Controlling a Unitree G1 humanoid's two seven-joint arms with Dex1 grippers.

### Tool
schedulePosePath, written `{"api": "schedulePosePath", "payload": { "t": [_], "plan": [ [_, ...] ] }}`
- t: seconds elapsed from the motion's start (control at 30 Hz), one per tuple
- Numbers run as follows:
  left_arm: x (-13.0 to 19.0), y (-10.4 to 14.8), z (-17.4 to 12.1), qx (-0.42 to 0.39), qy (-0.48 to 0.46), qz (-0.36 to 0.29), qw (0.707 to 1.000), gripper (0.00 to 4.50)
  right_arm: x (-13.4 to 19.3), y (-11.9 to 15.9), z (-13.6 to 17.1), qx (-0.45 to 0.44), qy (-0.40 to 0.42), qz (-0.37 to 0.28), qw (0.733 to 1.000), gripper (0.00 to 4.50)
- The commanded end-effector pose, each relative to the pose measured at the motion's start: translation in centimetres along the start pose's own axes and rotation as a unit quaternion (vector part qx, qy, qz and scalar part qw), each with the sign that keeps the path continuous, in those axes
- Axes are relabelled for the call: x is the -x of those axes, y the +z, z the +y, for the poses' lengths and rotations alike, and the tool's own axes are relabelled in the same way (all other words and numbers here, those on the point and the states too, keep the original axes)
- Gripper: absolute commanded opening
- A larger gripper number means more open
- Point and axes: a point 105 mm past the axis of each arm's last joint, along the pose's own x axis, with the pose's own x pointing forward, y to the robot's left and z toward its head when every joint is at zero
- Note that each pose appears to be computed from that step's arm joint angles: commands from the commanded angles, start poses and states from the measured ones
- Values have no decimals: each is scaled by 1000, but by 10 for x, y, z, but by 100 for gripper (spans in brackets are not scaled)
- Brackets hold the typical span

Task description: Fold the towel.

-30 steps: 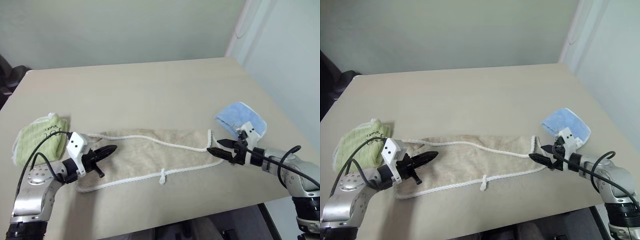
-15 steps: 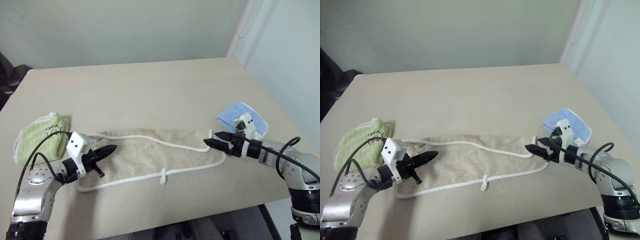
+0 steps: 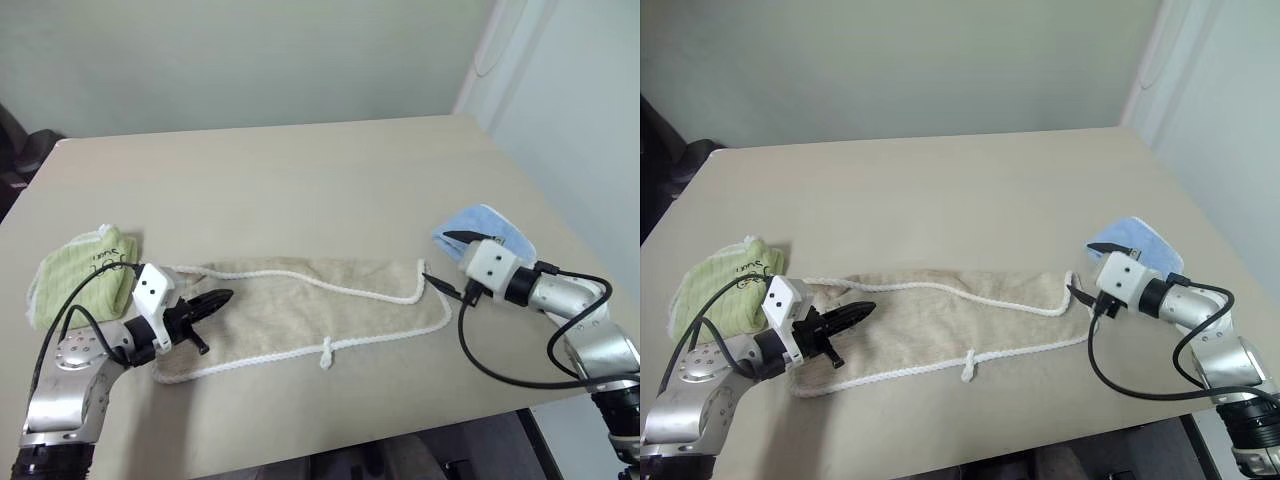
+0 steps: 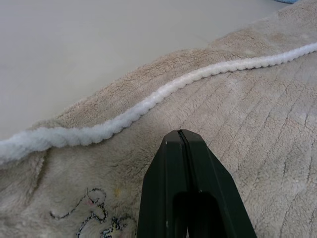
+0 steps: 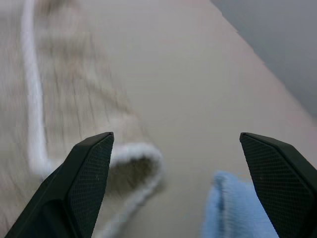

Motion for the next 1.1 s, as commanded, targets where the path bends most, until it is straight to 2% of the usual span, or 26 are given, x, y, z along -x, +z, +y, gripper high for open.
{"api": "schedulePosePath", "payload": {
  "t": [0.03, 0.23, 0.5, 0.77, 0.87, 1.1],
  "plan": [
    [1, 10, 0, -18, -3, -8, 1000, 0, 2, 5, 6, 85, 42, -19, 995, 430],
    [0, 11, 0, -18, -4, -8, 1000, 0, -6, 7, 19, 156, 86, -36, 983, 430],
    [-1, 11, -1, -18, -4, -9, 1000, 0, -21, 2, 25, 226, 105, -35, 968, 430],
    [1, 10, 0, -17, 3, -8, 1000, 0, -33, 3, 14, 264, 83, -47, 960, 430],
    [1, 9, 0, -17, 4, -8, 1000, 0, -35, 8, 14, 262, 78, -61, 960, 378],
    [0, 9, 0, -17, 5, -9, 1000, 0, -32, 9, 18, 249, 84, -68, 962, 132]
  ]
}}
